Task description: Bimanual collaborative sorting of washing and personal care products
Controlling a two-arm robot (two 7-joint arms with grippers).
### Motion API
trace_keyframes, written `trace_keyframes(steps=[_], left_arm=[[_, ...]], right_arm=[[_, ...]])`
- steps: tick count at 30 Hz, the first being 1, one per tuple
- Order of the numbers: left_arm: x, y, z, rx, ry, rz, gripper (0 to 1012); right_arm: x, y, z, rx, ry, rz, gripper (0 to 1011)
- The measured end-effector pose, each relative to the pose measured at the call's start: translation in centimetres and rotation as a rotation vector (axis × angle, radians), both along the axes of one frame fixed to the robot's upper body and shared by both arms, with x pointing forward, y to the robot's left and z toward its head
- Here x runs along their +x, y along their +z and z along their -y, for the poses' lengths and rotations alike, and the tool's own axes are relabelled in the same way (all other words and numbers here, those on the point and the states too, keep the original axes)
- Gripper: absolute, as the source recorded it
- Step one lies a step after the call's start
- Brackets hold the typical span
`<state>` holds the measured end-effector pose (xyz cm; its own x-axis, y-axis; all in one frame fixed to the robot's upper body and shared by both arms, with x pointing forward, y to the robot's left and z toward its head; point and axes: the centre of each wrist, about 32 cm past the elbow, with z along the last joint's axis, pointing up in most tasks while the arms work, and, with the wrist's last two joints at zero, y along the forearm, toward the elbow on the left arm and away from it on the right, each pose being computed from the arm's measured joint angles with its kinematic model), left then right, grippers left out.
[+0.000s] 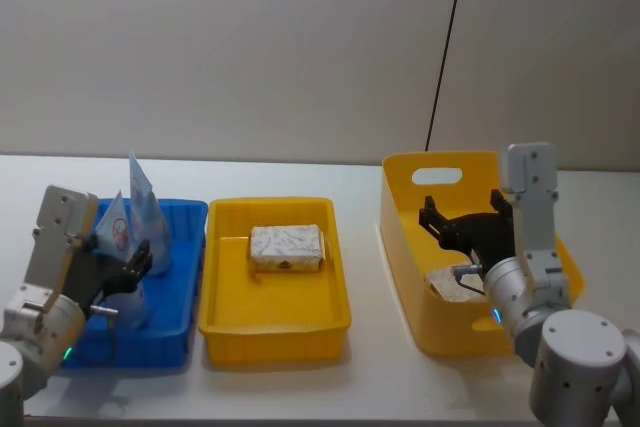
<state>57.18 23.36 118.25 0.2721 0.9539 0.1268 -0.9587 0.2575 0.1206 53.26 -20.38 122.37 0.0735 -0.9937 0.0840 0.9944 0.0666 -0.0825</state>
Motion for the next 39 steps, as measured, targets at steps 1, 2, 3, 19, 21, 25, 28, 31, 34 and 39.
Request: trace_keyframes(steps=[1, 2, 3, 19, 21, 25, 28, 31, 34, 39], left_arm=[[0.02, -0.02, 0.02, 0.000, 0.000, -0.001, 669], [0.06, -0.05, 0.06, -0.001, 0.001, -0.004, 626], [0.08, -0.06, 0.08, -0.001, 0.001, -0.006, 583], [0.06, 0.01, 0.34, -0.005, -0.001, -0.015, 243], [-0.04, 0.12, 0.35, -0.006, -0.004, -0.008, 237], [-0.29, 0.55, 0.33, -0.009, -0.011, 0.021, 227], [-0.53, 1.10, 0.27, -0.010, -0.020, 0.049, 227], [-0.84, 1.91, 0.16, -0.009, -0.033, 0.082, 227], [-1.16, 2.79, 0.07, -0.007, -0.052, 0.113, 227], [-1.70, 4.23, 0.00, -0.003, -0.090, 0.160, 227]], right_arm=[[0.0, 0.0, 0.0, 0.000, 0.000, 0.000, 1004], [0.0, 0.0, 0.0, 0.000, 0.000, 0.000, 1004], [0.0, 0.0, 0.0, 0.000, 0.000, 0.000, 1004], [0.0, 0.0, 0.0, 0.000, 0.000, 0.000, 1004], [0.0, 0.0, 0.0, 0.000, 0.000, 0.000, 1004], [0.0, 0.0, 0.0, 0.000, 0.000, 0.000, 1003], [0.0, 0.0, 0.0, 0.000, 0.000, 0.000, 1004], [0.0, 0.0, 0.0, 0.000, 0.000, 0.000, 1004], [0.0, 0.0, 0.0, 0.000, 0.000, 0.000, 1004], [0.0, 0.0, 0.0, 0.000, 0.000, 0.000, 1004]])
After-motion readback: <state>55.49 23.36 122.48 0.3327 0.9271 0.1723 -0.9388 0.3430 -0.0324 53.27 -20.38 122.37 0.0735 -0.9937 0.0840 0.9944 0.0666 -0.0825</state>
